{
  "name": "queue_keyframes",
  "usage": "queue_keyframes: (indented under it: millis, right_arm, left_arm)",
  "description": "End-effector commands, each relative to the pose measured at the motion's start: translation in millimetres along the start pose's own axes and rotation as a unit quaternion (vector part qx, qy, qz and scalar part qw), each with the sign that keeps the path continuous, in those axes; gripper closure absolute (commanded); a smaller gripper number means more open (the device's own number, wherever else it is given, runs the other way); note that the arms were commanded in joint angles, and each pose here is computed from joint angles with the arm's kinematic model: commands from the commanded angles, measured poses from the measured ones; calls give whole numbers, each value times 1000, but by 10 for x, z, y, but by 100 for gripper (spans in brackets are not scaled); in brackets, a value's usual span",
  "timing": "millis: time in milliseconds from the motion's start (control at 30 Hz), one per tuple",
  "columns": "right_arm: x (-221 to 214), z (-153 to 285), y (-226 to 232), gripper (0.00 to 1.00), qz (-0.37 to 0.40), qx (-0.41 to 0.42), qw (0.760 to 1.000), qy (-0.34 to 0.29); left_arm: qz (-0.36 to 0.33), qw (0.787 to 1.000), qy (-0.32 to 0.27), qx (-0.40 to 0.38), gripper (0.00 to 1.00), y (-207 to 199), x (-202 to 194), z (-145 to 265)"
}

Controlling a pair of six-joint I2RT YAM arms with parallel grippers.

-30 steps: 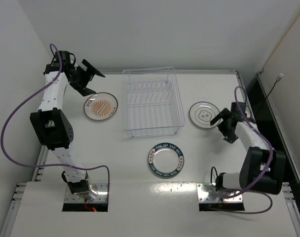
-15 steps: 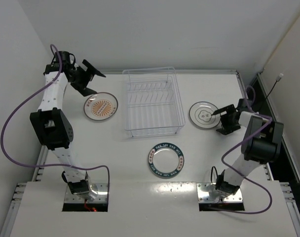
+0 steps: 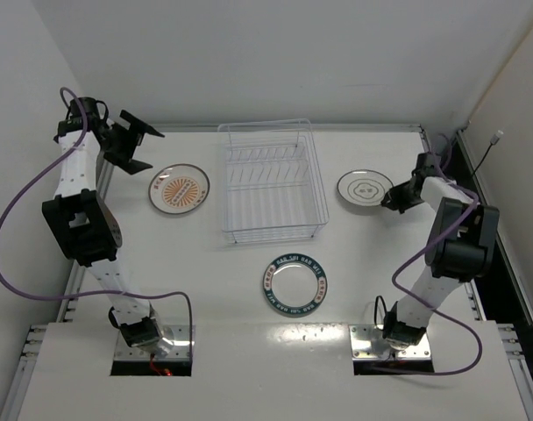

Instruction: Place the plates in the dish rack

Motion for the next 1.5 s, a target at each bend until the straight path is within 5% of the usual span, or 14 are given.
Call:
queue_keyframes:
  millis: [0,367,1467]
  right_arm:
    - [369,505,504,100,45,43,993,-98]
    - [276,1044,1304,100,137,112,976,-130]
    - [-649,-100,-98,97,129,-19,989,63]
  left_arm:
    - [-6,1000,-4,-18,0,-109,42,41]
    - [6,1000,11,-16,0,-60,40,-54]
    - [24,999,32,-7,0,40,-43,-111]
Point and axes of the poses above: each gripper's point midway between its finger pads, its own z axis back along the fingers, its own y axis along the line the jaws close on, x = y × z, the point moved 2 cm from there along z, back along the fingers
